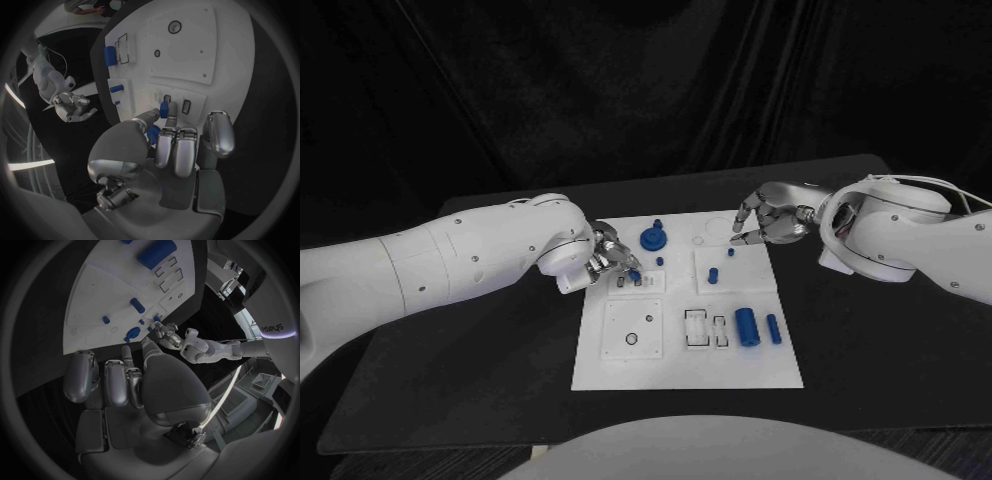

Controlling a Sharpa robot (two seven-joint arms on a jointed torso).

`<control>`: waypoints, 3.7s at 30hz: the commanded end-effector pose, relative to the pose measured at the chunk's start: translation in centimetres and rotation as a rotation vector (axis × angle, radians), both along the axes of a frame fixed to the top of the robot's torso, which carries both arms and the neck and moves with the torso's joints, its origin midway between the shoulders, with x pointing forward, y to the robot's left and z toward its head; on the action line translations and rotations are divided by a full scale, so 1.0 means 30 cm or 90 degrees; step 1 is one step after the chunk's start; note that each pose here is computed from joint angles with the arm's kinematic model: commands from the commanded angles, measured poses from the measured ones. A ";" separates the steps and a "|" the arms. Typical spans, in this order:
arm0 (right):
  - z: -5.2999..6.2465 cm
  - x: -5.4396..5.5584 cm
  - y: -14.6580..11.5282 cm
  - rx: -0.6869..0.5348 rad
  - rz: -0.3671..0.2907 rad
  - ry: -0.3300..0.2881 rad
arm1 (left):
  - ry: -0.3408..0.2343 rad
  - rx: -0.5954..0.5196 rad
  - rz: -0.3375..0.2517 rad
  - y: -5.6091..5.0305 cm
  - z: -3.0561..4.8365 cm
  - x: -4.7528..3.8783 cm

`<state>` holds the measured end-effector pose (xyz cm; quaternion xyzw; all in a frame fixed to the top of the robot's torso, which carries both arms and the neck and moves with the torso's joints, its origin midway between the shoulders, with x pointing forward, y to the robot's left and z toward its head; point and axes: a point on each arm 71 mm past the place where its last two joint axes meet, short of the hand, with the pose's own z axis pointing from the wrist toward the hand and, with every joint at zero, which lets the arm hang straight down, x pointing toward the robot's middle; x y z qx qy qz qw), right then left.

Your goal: Assemble the parts on the task board

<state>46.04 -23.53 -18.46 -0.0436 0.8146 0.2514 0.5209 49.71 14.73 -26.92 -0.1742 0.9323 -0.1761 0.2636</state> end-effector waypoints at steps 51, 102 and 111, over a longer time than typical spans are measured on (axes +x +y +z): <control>-0.018 -0.006 -0.011 -0.001 -0.011 0.011 | -0.008 -0.027 0.011 0.019 -0.038 -0.039; -0.029 -0.007 -0.008 -0.006 -0.009 0.020 | 0.014 -0.016 0.000 0.020 -0.050 -0.050; -0.031 -0.007 -0.011 -0.007 -0.011 0.021 | 0.015 -0.016 -0.001 0.023 -0.051 -0.051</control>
